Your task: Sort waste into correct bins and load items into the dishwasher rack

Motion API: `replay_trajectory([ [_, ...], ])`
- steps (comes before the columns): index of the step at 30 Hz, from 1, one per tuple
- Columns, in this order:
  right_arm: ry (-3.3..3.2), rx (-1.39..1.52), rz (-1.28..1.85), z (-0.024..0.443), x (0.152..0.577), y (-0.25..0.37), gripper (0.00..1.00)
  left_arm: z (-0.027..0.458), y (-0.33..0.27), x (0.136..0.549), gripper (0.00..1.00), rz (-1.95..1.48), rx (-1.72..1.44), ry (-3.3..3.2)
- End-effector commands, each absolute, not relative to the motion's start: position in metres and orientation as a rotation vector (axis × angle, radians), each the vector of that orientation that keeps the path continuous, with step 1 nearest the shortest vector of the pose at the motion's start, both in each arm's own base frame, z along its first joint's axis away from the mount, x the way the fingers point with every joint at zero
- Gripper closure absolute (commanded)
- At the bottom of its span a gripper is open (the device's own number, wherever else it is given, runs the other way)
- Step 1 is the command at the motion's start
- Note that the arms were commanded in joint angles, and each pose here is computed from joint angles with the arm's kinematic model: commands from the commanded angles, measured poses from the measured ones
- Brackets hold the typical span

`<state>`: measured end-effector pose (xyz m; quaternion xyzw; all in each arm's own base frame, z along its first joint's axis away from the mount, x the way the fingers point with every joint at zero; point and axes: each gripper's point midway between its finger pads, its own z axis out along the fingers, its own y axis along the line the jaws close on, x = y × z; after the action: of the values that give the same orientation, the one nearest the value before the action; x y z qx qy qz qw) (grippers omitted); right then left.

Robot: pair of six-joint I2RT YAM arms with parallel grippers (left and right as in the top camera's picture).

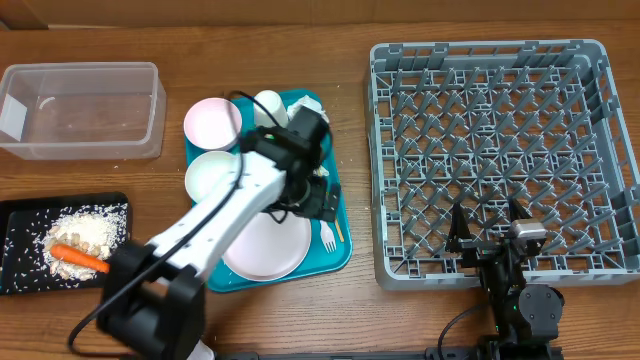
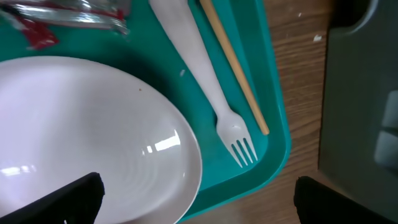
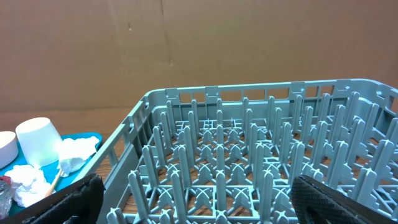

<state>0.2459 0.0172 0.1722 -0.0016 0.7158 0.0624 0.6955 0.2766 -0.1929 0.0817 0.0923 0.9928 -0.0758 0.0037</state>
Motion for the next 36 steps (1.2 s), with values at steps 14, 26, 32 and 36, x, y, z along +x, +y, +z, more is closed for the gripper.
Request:
replay_trajectory([
  [14, 1.592, 0.008, 0.134, 0.171, 0.246, 0.015, 0.00, 0.081, -0.188, 0.261, 0.00, -0.151, 0.185, 3.179],
  [26, 1.592, 0.007, 0.134, 0.171, 0.246, 0.015, 0.00, 0.094, -0.197, 0.254, 0.00, -0.346, 0.193, 3.203],
  [32, 1.592, 0.008, 0.134, 0.171, 0.246, 0.015, 0.00, 0.094, -0.204, 0.249, 0.00, -0.345, 0.238, 3.202],
  [36, 1.592, 0.008, 0.134, 0.171, 0.246, 0.015, 0.00, 0.094, -0.207, 0.247, 0.00, -0.346, 0.239, 3.203],
])
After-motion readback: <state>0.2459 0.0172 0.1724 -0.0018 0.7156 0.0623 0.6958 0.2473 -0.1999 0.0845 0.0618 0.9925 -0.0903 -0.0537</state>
